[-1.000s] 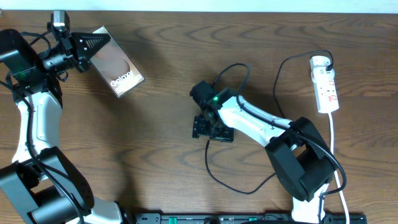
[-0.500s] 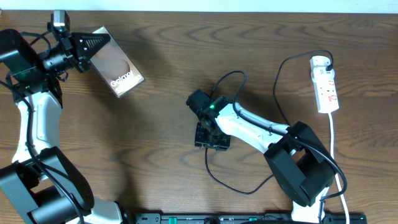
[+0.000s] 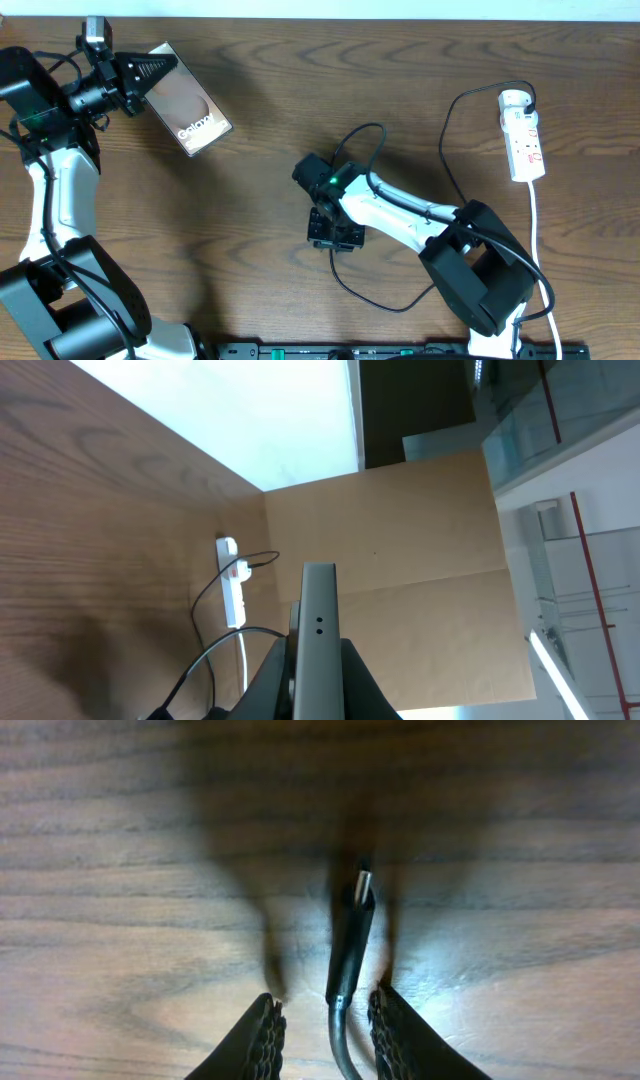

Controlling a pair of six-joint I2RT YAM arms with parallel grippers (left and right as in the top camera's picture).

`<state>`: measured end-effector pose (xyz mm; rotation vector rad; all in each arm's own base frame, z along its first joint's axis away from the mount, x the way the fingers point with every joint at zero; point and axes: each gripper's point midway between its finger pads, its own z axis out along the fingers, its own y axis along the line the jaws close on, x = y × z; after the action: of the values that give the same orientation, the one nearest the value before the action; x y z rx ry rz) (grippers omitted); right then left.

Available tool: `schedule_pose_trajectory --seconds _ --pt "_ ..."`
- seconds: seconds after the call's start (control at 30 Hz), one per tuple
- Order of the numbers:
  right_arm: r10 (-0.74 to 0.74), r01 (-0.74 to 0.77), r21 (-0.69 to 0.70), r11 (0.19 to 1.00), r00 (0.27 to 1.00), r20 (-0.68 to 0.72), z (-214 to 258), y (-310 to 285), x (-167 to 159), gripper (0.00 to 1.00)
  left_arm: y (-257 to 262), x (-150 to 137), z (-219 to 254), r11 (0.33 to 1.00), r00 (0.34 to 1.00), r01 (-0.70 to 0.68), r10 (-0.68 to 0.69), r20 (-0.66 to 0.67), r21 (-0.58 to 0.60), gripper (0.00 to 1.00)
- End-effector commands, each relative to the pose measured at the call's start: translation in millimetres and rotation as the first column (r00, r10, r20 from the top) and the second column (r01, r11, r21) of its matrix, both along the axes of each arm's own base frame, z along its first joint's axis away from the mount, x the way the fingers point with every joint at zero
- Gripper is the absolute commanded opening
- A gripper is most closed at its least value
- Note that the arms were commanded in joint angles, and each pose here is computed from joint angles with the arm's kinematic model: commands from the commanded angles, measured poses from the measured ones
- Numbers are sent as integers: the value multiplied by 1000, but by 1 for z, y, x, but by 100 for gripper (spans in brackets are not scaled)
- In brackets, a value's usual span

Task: Plug charger to phone and switch on socket
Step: 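Lower the right gripper and grasp the charger cable's USB-C plug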

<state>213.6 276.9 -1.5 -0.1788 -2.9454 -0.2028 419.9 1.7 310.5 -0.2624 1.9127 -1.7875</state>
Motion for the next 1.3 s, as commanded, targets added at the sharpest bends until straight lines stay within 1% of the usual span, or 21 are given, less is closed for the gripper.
schedule_pose_trajectory --seconds 0.0,0.3,0.7,1.03,1.27 --pt "0 -2 -50 999 1000 -24 -16 -10 -9 29 -2 -6 10 1000 999 23 -23 40 17 8" --pt "-35 37 -53 998 999 26 -18 -14 9 31 -2 -6 9 1000 999 23 -23 38 16 7" --pt "-57 59 -63 996 998 35 -18 -19 14 31 -1 -7 3 1000 999 20 -20 27 11 7" --pt "-88 92 -77 993 995 48 -19 -29 24 27 5 -7 4 1000 1000 4 -4 18 6 7" --pt "-71 74 -84 994 997 42 -19 -26 18 23 5 -7 4 1000 1000 4 -4 18 6 8"
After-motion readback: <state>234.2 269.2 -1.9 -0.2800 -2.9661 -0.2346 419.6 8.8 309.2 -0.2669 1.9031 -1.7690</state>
